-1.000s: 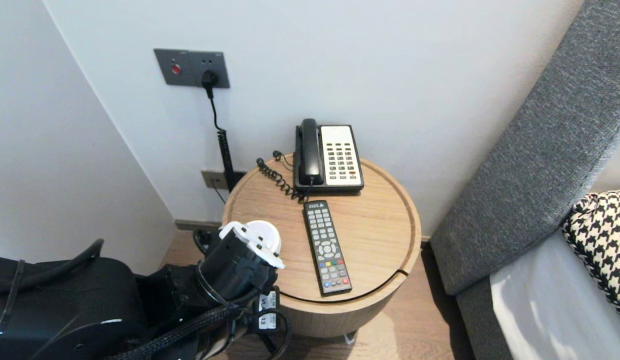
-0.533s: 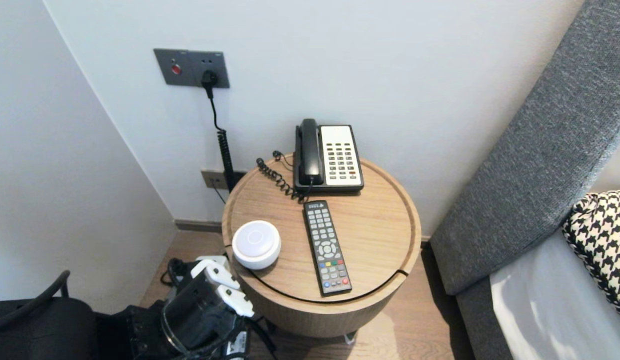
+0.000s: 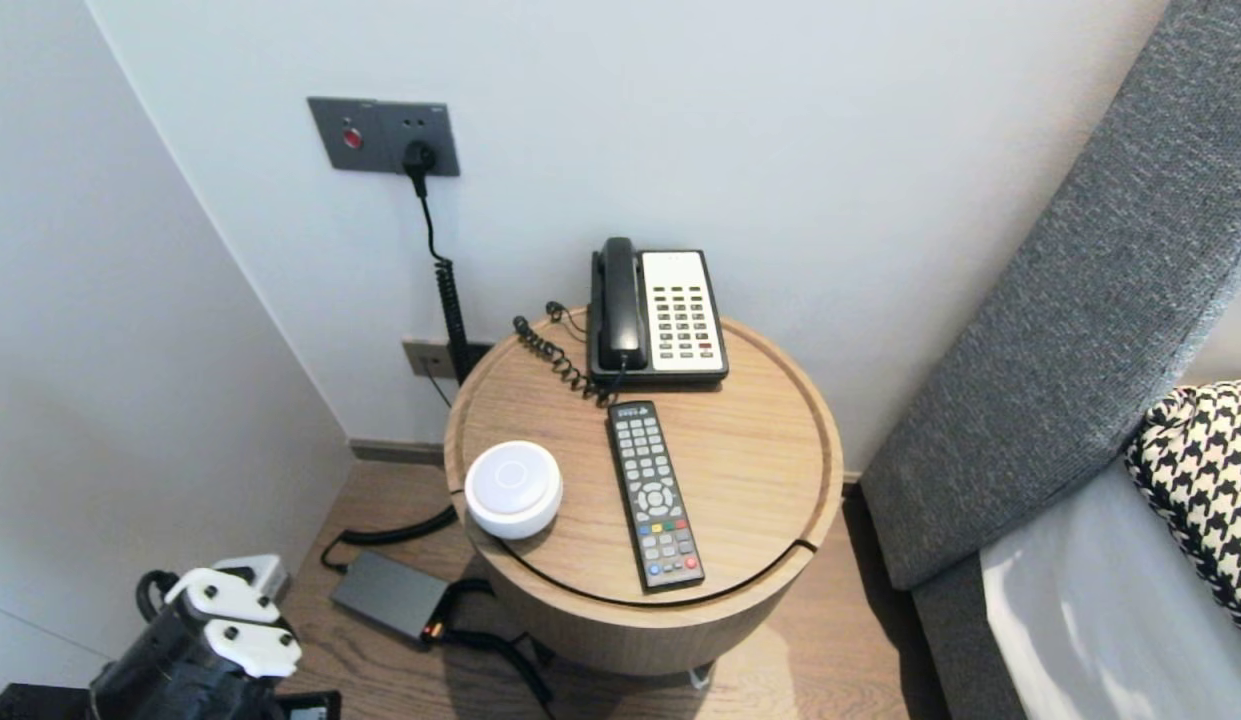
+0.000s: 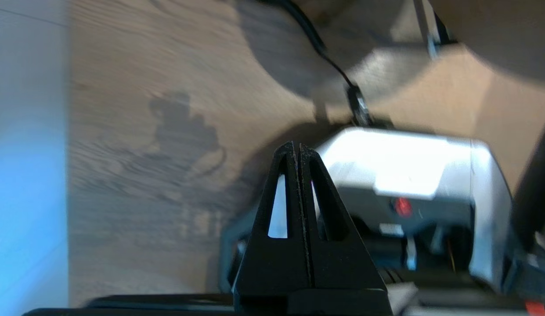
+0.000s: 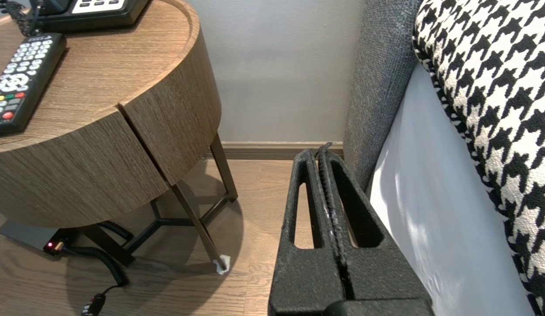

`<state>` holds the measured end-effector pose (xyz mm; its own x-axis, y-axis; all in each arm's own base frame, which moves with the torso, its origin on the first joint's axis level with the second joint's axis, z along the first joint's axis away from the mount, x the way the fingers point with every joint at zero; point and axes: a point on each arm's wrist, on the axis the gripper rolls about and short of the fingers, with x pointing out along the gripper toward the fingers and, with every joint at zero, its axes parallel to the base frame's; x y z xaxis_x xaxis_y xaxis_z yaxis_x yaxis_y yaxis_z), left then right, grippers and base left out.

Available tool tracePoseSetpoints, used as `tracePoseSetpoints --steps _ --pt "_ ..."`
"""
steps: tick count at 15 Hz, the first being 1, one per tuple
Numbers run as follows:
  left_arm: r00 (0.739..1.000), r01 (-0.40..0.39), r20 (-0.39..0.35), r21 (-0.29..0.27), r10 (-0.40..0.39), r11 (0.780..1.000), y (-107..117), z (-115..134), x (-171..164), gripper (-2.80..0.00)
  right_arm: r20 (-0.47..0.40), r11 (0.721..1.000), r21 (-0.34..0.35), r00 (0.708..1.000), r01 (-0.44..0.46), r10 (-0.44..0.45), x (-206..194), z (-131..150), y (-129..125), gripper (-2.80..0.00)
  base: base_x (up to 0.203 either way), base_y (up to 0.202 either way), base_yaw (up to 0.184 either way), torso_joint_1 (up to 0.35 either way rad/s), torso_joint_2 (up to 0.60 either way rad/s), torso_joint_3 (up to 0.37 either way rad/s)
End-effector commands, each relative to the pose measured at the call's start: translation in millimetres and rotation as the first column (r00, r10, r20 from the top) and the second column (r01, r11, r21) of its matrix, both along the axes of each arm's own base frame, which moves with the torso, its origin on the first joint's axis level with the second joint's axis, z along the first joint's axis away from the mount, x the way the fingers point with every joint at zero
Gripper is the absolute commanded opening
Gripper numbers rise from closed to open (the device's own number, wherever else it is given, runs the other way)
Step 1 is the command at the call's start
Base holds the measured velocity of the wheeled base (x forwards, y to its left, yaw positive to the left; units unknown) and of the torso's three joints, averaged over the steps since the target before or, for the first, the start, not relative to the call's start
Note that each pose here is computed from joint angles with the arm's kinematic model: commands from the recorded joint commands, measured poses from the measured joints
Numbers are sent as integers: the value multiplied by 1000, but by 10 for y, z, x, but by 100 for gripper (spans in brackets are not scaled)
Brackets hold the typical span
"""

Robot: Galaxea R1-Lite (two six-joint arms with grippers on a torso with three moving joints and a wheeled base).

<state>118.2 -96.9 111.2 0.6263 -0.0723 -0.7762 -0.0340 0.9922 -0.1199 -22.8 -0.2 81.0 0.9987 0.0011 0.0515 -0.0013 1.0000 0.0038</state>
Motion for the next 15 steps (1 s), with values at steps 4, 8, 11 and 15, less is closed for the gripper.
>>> tracePoseSetpoints --steps 4,8,11,15 --pt "985 -105 135 -13 106 994 426 258 -103 -280 -25 1000 0 1000 0 0 20 -67 0 -280 0 0 0 0 0 0" --pt "958 -166 231 -41 171 985 626 509 -58 -280 -25 1000 0 1000 0 0 20 -67 0 -280 0 0 0 0 0 0" --pt "943 -115 308 -49 125 992 763 671 -188 -280 -25 1000 -1 1000 0 0 20 -67 0 -280 0 0 0 0 0 0" --pt "886 -83 461 45 53 996 901 761 -600 -280 -25 1000 0 1000 0 0 20 -67 0 -280 0 0 0 0 0 0"
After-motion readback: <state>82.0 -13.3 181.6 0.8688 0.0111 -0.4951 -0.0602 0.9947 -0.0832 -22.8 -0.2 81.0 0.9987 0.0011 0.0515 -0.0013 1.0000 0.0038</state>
